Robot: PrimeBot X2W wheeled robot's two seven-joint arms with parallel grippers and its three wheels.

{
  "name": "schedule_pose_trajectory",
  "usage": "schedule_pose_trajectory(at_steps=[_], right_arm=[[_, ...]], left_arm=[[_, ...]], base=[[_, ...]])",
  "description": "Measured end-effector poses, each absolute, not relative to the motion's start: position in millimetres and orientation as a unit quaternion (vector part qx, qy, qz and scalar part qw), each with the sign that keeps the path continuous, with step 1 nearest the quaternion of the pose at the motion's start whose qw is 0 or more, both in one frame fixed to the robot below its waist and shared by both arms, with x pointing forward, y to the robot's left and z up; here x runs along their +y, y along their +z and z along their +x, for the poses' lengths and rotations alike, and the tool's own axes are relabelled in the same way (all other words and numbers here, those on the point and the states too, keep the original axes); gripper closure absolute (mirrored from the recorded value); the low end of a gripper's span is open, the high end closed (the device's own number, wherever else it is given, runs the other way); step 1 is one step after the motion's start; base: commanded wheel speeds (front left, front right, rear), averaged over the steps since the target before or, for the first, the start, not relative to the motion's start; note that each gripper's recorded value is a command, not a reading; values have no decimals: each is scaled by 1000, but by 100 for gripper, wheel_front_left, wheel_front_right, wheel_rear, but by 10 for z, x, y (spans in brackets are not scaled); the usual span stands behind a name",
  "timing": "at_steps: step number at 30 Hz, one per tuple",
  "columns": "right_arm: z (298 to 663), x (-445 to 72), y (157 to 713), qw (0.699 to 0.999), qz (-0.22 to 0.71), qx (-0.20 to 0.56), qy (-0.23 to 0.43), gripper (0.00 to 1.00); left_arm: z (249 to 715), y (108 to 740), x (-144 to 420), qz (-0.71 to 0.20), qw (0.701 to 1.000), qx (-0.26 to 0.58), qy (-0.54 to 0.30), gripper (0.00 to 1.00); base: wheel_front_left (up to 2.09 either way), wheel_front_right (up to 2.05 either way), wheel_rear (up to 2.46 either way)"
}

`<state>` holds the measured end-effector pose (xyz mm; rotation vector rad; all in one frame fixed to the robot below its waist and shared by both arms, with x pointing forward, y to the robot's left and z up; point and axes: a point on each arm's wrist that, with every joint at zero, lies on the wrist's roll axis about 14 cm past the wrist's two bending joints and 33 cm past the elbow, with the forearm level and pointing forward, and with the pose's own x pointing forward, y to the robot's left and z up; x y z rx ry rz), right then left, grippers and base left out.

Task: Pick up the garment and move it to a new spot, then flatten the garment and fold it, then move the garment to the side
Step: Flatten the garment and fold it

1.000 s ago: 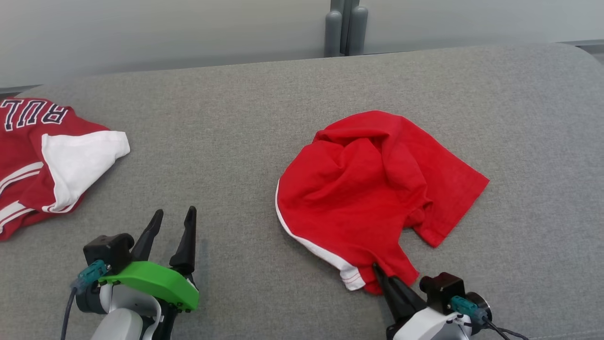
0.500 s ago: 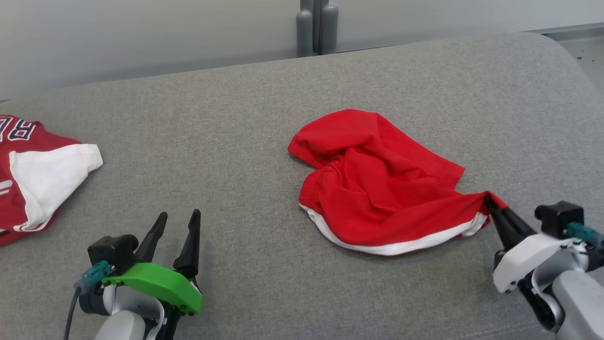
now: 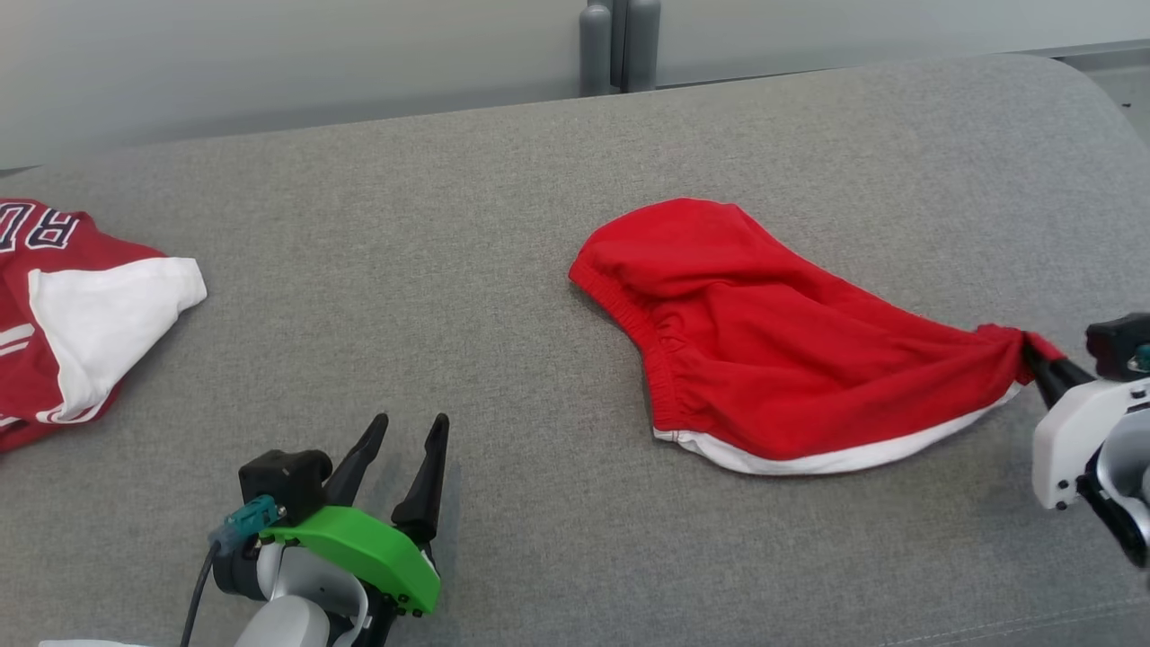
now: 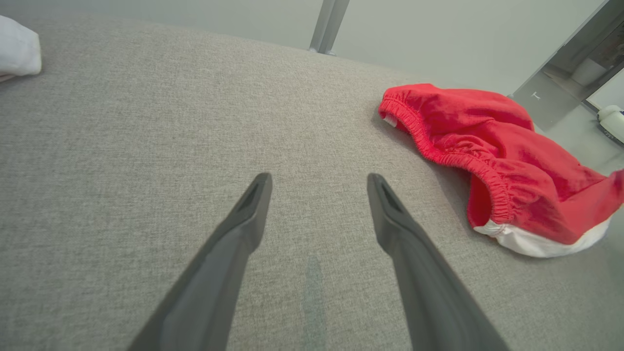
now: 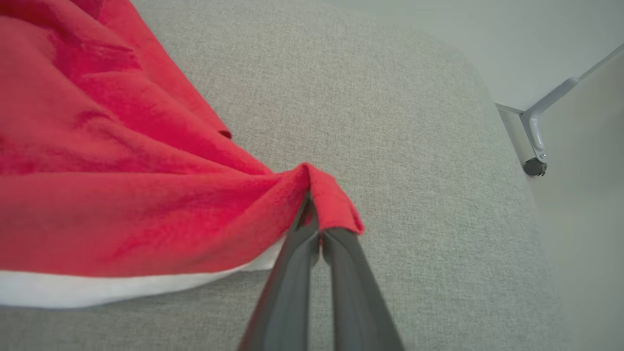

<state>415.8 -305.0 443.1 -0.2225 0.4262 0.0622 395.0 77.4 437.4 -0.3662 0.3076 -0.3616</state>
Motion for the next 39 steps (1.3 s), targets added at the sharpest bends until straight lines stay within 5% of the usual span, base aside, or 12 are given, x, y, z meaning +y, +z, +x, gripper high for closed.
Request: schedule_pose_trajectory(at_steps=[2,3,12,21,39], right_arm=[[4147,-2942,4314,967,-112,224,44,35],[4144,-2884,4267,967,-106,228,48,0],[3818,-3143,4202,971,-98,219,15,0],[3513,-3522,4628,985,-119,122,-38,0],[3157,-2356,4964,998,-59,-10,3,0]], left_arm=[[3942,4360,768,-182,955,154,-178,0],[3935,4352,764,-182,955,155,-178,0],[3820,4366,774,-195,954,149,-170,0],[3750,4605,682,-198,956,106,-187,0],[3480,4719,1024,-146,977,47,-147,0]], base=[[0,0,0],[0,0,0],[0,0,0],[0,0,0],[0,0,0]])
